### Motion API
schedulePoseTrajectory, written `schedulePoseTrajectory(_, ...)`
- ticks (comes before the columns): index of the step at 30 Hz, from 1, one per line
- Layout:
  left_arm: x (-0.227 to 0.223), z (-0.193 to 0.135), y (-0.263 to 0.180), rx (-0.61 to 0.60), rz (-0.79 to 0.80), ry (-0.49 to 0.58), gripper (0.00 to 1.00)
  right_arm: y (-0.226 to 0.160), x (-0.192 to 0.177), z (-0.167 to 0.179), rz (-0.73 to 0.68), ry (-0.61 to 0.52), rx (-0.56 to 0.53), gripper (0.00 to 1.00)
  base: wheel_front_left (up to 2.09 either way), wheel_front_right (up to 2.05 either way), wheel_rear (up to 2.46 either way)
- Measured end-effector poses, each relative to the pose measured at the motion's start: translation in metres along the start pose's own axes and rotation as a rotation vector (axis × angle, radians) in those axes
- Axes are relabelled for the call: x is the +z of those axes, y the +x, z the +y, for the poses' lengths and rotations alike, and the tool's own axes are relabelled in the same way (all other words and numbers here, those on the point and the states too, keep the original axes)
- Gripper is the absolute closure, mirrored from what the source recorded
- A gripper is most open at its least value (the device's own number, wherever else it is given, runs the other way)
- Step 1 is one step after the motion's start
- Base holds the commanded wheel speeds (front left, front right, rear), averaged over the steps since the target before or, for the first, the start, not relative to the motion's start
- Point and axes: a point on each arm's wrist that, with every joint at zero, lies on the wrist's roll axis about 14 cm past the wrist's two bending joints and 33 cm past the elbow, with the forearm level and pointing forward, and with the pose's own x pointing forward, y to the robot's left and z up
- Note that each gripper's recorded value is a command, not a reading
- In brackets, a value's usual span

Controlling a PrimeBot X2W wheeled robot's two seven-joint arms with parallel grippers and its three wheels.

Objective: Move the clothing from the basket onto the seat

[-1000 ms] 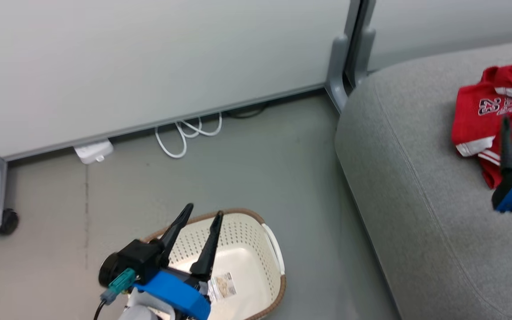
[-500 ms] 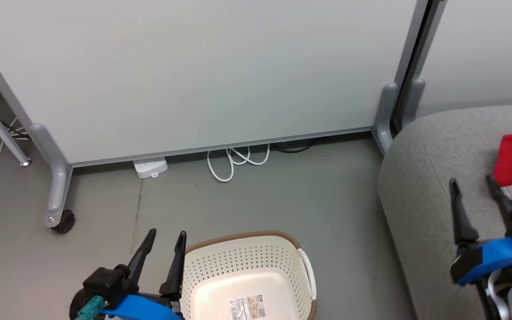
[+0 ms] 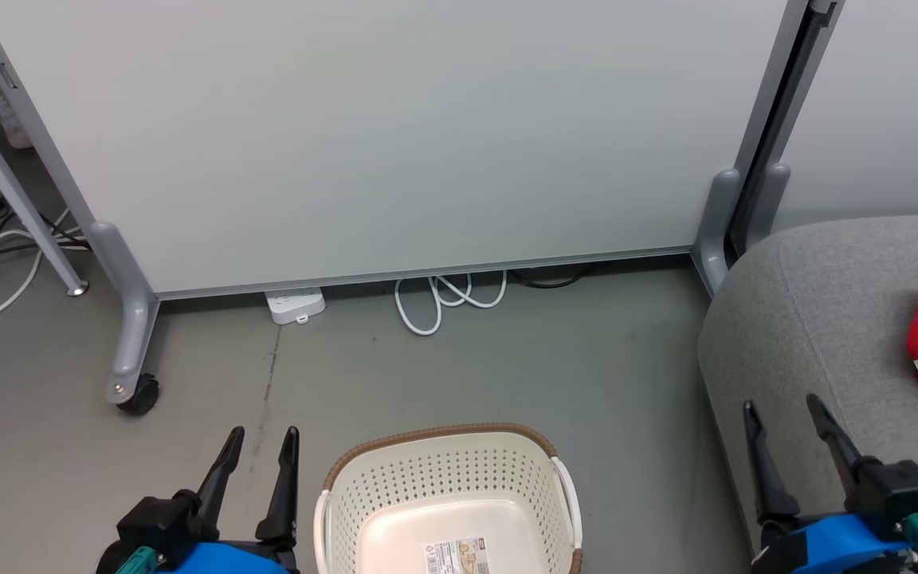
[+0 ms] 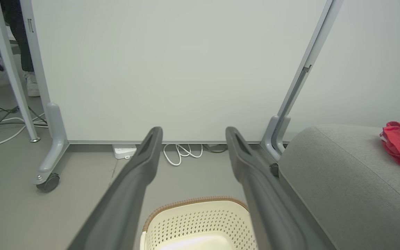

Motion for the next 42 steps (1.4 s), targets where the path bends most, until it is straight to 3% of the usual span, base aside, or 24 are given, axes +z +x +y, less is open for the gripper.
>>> schedulePoseTrajectory(23,-0.012,0.006,-0.008,0.029,0.034,-0.013,0.0,-0.005,-0.01,0.01,0.028,0.008,0.01,0.0,0.0,0.0,0.0)
schedulePoseTrajectory(24,-0.014,0.006,-0.008,0.031,0.038,-0.018,1.0,-0.005,-0.012,0.01,0.032,0.009,0.011,1.0,0.0,0.0,0.0)
schedulePoseTrajectory(36,-0.065,0.012,-0.039,0.084,0.198,-0.057,1.0,-0.017,-0.055,0.013,0.168,0.033,0.01,1.0,0.0,0.0,0.0)
schedulePoseTrajectory(42,-0.066,0.017,-0.039,0.123,0.205,-0.153,1.0,-0.019,-0.059,0.01,0.18,0.157,-0.016,1.0,0.0,0.0,0.0)
